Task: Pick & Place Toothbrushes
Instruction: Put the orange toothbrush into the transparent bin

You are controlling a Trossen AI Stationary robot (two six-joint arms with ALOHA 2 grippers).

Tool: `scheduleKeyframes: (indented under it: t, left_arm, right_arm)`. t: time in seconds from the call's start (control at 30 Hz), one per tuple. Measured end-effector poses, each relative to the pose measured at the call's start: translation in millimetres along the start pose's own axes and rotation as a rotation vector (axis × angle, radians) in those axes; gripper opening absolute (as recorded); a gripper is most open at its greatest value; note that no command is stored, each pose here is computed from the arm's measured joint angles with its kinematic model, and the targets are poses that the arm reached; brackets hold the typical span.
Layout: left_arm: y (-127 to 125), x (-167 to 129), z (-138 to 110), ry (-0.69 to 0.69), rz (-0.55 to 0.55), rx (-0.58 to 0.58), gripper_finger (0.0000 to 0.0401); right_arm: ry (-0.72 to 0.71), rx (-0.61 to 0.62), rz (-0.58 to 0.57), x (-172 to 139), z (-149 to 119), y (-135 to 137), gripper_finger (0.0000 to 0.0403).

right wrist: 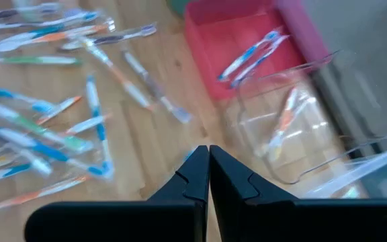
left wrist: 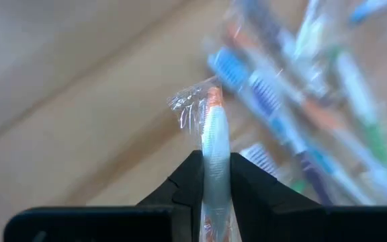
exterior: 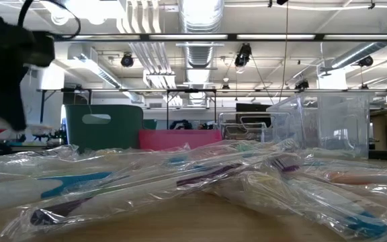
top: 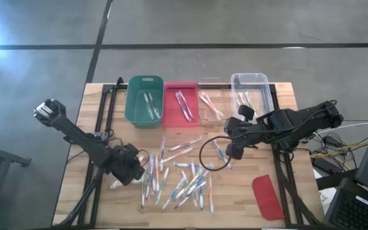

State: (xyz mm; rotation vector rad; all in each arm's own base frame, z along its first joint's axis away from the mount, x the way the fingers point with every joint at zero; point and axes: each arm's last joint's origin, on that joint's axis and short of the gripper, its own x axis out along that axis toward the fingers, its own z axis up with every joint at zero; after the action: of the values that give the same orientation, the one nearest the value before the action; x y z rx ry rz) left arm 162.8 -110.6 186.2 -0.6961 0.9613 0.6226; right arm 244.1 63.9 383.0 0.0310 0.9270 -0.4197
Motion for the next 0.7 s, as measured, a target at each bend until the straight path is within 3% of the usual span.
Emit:
scheduleKeyframes:
  t: [0.37, 0.53, 0.7]
  left_arm:
    - [-7, -31, 25, -0.46, -0.165, 0.184, 0.0066]
    - [-24, -41, 36, -0.705, -0.172, 0.305, 0.0066]
    - [-39, -49, 51, -0.849, -0.178, 0.388, 0.0058]
  right_arm:
    - [-0.026, 0.001, -0.046, 0, 1, -1, 0.0008]
    - [-0.033, 0.048, -0.046, 1, 1, -1, 0.0008]
    - [-0.12, 0.052, -0.093, 11, -4, 12, 0.0008]
